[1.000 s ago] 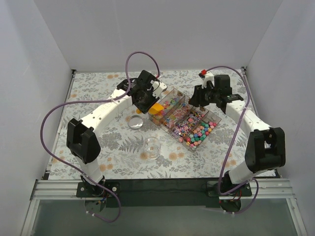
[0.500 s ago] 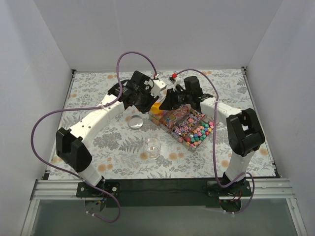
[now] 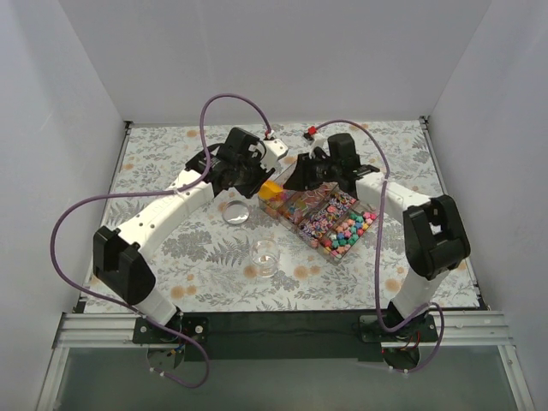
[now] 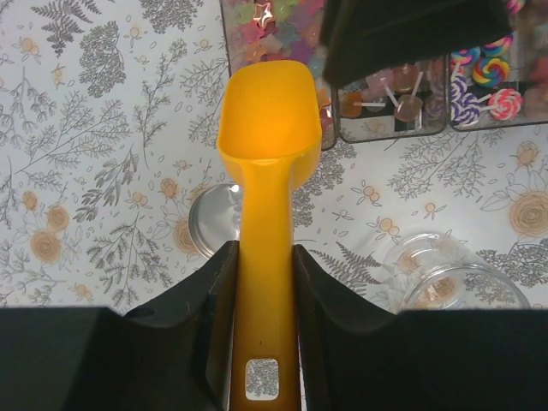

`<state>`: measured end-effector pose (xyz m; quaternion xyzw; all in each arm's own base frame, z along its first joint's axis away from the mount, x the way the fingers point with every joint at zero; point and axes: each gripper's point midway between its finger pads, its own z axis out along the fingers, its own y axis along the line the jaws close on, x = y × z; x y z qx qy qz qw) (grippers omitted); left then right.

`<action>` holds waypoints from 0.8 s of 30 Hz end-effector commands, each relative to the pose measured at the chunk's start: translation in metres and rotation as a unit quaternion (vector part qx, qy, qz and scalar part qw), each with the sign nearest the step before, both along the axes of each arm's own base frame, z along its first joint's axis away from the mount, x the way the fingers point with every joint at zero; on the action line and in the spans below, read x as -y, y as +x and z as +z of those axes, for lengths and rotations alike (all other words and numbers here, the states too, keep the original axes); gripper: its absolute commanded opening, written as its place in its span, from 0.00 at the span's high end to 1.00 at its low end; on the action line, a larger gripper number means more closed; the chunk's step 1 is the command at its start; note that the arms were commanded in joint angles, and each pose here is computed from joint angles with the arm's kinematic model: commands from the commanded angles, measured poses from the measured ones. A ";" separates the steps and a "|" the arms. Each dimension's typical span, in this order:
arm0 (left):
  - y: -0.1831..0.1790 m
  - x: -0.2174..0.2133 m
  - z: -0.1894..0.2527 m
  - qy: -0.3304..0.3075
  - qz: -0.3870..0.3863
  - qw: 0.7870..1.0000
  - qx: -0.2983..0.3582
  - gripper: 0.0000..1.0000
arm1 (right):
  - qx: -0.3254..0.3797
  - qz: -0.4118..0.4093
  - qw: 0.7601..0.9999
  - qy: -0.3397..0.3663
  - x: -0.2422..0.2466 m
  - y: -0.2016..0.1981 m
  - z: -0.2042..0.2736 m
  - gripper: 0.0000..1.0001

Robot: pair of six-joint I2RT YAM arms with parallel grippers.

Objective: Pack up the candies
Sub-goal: Scoop the fake candies from the storage box.

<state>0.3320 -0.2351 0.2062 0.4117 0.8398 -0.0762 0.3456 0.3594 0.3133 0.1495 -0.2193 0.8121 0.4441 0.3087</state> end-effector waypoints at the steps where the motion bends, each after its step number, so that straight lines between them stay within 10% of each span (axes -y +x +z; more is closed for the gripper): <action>1: 0.012 -0.003 0.004 0.019 0.009 1.000 0.020 1.00 | 0.079 -0.076 0.993 -0.037 0.041 0.021 0.033 0.63; 24: 0.023 0.018 -0.006 0.067 -0.043 0.995 -0.066 1.00 | 0.171 -0.192 0.940 -0.223 0.153 0.031 0.019 0.59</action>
